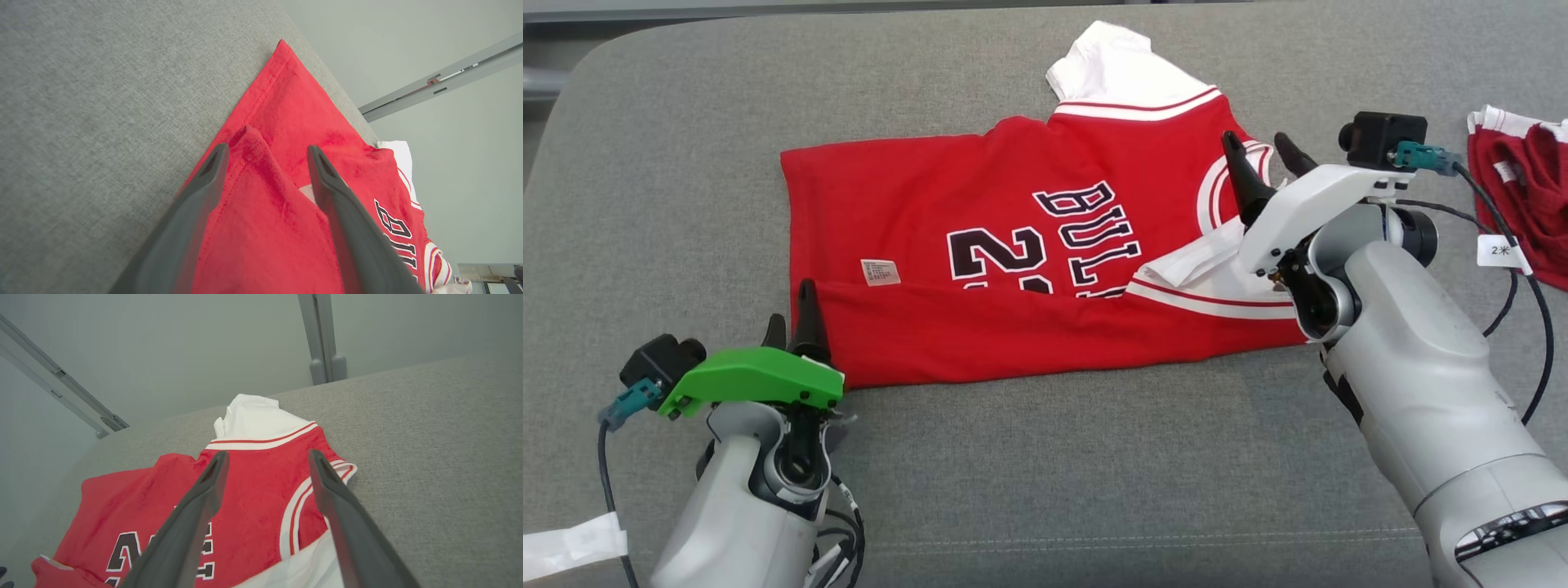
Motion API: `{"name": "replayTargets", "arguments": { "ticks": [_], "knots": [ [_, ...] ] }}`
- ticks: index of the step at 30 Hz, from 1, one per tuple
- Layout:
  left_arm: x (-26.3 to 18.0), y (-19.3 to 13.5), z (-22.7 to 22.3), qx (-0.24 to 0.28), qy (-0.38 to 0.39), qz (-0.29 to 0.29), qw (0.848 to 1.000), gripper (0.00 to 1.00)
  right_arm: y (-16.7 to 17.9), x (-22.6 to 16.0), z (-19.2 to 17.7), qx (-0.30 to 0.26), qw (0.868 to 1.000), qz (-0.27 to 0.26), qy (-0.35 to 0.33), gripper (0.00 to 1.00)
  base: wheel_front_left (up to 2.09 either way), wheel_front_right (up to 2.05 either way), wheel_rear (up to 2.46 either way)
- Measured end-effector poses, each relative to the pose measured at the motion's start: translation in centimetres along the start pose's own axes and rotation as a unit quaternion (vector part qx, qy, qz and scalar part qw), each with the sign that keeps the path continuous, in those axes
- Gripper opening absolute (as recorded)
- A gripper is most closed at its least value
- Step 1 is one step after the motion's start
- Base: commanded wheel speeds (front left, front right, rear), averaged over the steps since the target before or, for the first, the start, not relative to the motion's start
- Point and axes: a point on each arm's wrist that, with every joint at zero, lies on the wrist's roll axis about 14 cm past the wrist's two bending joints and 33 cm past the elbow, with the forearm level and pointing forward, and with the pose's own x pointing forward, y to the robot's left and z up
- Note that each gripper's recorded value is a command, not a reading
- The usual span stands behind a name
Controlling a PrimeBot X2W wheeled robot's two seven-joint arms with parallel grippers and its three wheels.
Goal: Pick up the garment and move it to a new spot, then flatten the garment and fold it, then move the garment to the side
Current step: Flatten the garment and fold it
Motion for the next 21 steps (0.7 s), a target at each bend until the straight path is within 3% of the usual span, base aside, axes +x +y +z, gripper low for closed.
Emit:
{"name": "replayTargets", "arguments": {
  "ticks": [4, 10, 21],
  "knots": [
    [-1.1, 0.2, -0.2, -0.001, -0.003, -0.006, 1.000, 1.00, -0.7, -0.8, 2.0, -0.001, 0.999, -0.001, -0.035, 1.00, 0.00, 0.00, 0.00],
    [-3.4, 1.1, -0.9, -0.013, -0.004, 0.001, 1.000, 1.00, -3.4, -3.3, 2.1, 0.018, 0.998, -0.030, -0.058, 1.00, 0.00, 0.00, 0.00],
    [-5.7, 2.8, -4.4, -0.064, 0.052, 0.042, 0.996, 1.00, -7.5, -8.4, -2.0, 0.068, 0.993, -0.088, -0.048, 1.00, 0.00, 0.00, 0.00]
  ]
}}
